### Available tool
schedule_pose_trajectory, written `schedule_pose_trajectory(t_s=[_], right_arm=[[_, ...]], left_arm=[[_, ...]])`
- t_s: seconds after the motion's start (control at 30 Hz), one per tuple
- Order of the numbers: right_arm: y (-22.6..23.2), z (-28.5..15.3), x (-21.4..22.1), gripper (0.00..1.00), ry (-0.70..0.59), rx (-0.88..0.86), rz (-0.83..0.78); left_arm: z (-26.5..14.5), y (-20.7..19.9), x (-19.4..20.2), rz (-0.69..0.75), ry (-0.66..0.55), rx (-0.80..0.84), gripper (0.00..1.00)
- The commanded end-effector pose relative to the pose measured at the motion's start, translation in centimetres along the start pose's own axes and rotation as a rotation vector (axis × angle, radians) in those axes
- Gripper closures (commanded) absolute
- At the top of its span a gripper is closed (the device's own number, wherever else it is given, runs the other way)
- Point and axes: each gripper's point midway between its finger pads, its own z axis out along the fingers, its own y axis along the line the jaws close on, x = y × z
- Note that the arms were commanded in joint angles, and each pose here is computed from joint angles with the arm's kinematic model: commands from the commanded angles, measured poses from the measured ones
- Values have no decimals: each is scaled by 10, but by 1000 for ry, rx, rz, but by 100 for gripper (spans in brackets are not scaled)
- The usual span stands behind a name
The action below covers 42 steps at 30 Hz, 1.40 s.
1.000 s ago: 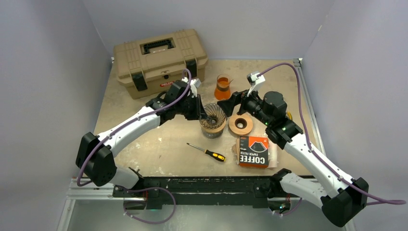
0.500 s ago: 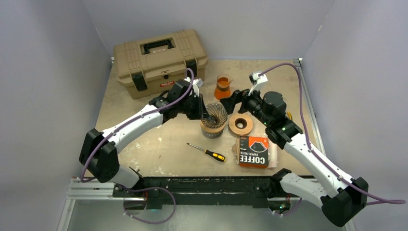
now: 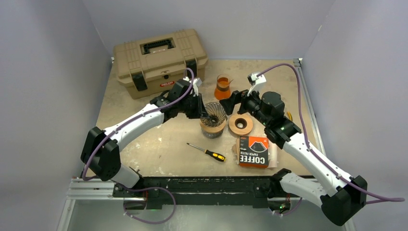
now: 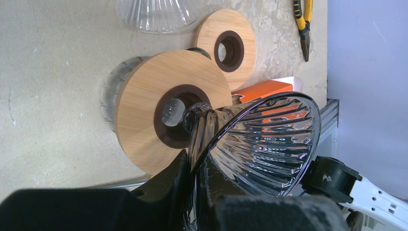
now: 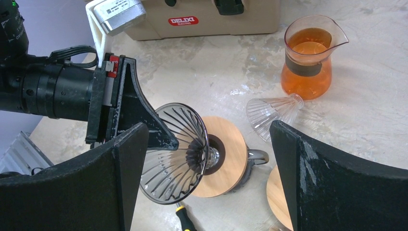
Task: Place the coffee filter in the dripper
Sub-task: Place the coffee dripper in the dripper holder.
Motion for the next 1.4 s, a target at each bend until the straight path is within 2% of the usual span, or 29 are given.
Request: schedule_pose_trajectory(t_s=[0.0,0.63,1.03,1.37], right_arm=[[-1,0,-8,1,-26,15,-7],[-4,3,1,1,3,23,2],[-6,6,10,1,24,30,18],[-1,16,28,2,102,-22,71]], left_arm=[[-5,-11,-27,10,-86,24,100],[5,8,-15,15,-43,-18,100],[0,3,-19,34,-64,6,67],[-11,3,-26,68,-112,-8,50]])
